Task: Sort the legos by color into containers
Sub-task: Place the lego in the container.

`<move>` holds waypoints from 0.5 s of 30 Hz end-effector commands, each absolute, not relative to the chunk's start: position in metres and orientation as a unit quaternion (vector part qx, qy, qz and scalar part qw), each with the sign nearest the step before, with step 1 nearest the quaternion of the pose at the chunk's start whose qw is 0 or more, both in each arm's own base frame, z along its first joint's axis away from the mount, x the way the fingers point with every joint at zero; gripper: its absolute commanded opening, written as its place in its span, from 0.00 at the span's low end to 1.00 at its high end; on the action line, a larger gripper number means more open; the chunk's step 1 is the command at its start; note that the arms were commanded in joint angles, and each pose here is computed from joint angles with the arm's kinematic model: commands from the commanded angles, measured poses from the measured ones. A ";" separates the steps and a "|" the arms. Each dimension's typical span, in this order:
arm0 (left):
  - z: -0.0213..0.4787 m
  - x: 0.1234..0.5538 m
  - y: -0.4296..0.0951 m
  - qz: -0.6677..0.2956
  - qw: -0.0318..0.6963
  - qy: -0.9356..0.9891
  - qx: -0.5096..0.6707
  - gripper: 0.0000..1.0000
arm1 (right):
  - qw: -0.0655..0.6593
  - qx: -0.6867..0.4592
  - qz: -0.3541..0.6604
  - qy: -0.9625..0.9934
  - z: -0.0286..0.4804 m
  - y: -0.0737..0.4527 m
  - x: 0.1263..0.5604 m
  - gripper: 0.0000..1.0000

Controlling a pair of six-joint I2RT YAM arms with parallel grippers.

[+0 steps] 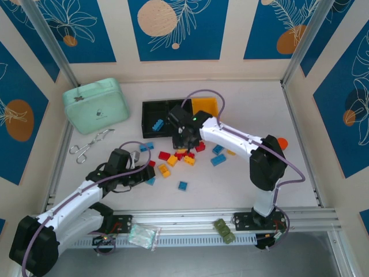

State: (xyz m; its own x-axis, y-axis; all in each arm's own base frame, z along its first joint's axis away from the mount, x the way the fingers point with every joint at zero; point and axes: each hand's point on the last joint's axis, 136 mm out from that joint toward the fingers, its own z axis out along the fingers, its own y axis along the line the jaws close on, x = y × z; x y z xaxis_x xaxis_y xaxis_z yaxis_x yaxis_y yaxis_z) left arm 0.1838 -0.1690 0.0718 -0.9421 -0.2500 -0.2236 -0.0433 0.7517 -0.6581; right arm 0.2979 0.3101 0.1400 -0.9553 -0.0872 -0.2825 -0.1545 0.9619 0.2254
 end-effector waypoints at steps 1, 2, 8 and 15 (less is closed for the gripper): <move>0.088 0.194 -0.175 -0.352 0.173 0.917 -0.072 0.64 | 0.159 -0.077 0.122 0.977 0.157 0.309 0.325 0.21; 0.089 0.194 -0.174 -0.351 0.174 0.917 -0.072 0.64 | 0.165 -0.074 0.123 0.976 0.159 0.310 0.335 0.21; 0.095 0.196 -0.175 -0.352 0.177 0.917 -0.070 0.64 | 0.181 -0.048 0.143 0.972 0.160 0.316 0.387 0.21; 0.093 0.193 -0.174 -0.349 0.173 0.918 -0.072 0.64 | 0.177 -0.022 0.148 0.973 0.139 0.322 0.431 0.22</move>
